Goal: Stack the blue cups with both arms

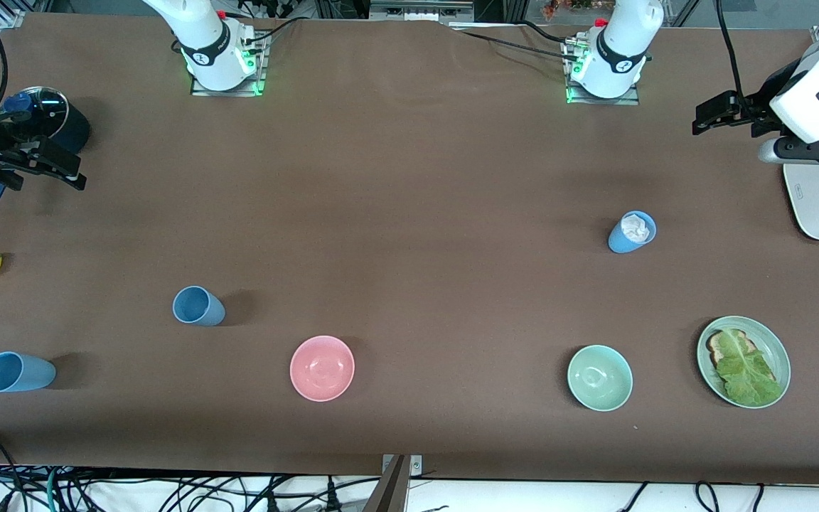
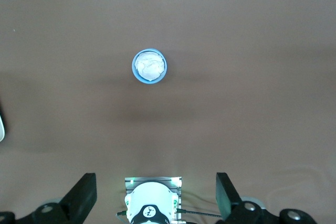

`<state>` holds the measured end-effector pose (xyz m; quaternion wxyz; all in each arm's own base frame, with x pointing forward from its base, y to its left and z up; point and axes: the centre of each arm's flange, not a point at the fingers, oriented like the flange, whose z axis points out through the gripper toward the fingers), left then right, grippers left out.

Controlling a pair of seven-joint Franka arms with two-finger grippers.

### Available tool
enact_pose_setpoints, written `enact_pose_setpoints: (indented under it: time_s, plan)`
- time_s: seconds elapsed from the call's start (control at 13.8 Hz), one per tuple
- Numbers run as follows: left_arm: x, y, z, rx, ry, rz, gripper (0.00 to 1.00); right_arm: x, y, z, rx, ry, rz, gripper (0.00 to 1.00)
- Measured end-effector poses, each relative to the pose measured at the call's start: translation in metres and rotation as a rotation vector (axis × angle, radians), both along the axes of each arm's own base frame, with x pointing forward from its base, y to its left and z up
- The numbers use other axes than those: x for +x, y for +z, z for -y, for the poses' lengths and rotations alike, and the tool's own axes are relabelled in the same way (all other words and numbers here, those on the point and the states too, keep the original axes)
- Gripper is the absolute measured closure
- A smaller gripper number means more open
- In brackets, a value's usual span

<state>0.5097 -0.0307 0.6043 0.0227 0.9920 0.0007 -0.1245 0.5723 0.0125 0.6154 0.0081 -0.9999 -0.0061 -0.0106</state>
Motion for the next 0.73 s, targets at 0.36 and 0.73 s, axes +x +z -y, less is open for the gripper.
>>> enact_pose_setpoints:
  time_s: [0.36,0.73]
  plan:
    - [0.0037,0.0111,-0.0004,-0.002,0.001,0.033,0.0,0.0002,-0.001,-0.0027,0.0,0.007,-0.003,0.0]
    - [0.0062,0.0086,-0.0004,-0.002,0.002,0.029,0.0,-0.0026,-0.0046,-0.009,0.0,0.019,-0.031,0.0]
